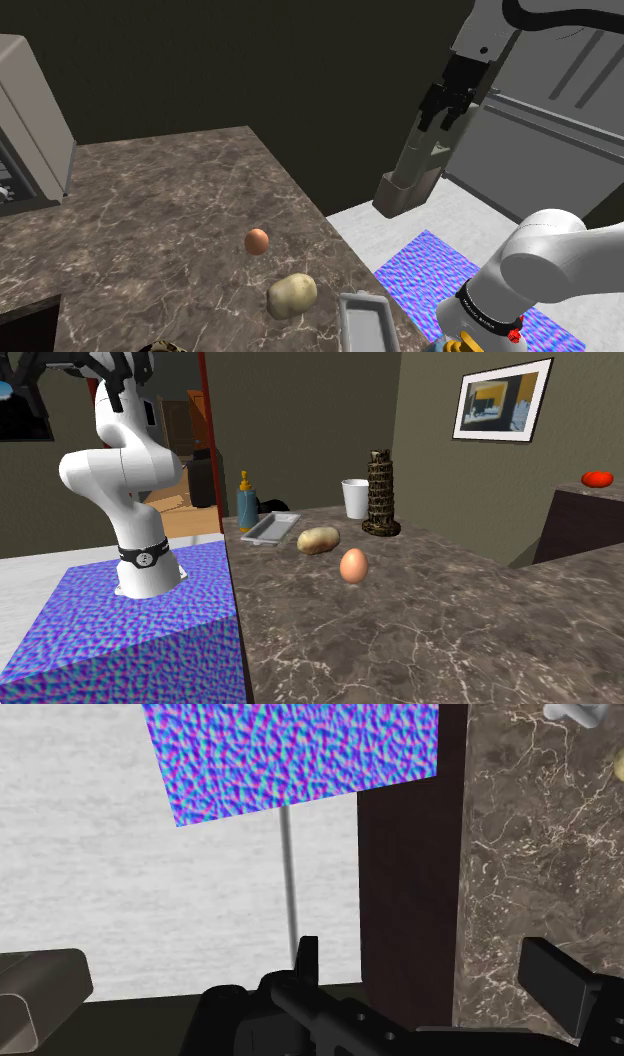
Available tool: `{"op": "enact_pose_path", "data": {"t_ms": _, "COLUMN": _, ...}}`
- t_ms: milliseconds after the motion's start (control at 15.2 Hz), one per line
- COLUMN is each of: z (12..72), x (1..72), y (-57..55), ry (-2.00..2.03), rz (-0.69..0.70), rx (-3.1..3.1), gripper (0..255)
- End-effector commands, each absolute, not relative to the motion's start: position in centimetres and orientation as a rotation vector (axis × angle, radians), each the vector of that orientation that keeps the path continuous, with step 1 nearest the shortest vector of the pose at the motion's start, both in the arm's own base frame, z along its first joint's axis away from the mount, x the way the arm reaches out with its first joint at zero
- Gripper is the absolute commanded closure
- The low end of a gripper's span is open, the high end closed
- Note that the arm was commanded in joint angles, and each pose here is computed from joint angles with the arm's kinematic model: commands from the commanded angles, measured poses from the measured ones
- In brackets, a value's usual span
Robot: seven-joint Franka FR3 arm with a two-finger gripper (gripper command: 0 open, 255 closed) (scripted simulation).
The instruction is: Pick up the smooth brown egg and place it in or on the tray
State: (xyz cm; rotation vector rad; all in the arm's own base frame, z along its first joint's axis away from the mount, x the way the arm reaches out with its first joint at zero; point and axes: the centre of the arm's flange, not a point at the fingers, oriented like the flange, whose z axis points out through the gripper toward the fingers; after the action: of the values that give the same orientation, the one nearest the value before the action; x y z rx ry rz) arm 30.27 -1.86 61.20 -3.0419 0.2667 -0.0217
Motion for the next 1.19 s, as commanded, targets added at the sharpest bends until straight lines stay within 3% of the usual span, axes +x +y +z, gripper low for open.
{"op": "enact_pose_path", "data": {"t_ms": 0, "z": 61.2, "x": 30.3, "y": -1.9, "ry": 0.267, "rz": -0.022, "rx": -3.042, "gripper": 0}}
{"op": "enact_pose_path", "data": {"t_ms": 1122, "z": 49.6, "x": 33.4, "y": 16.5, "ry": 0.344, "rz": -0.146, "rx": -2.995, "gripper": 0}}
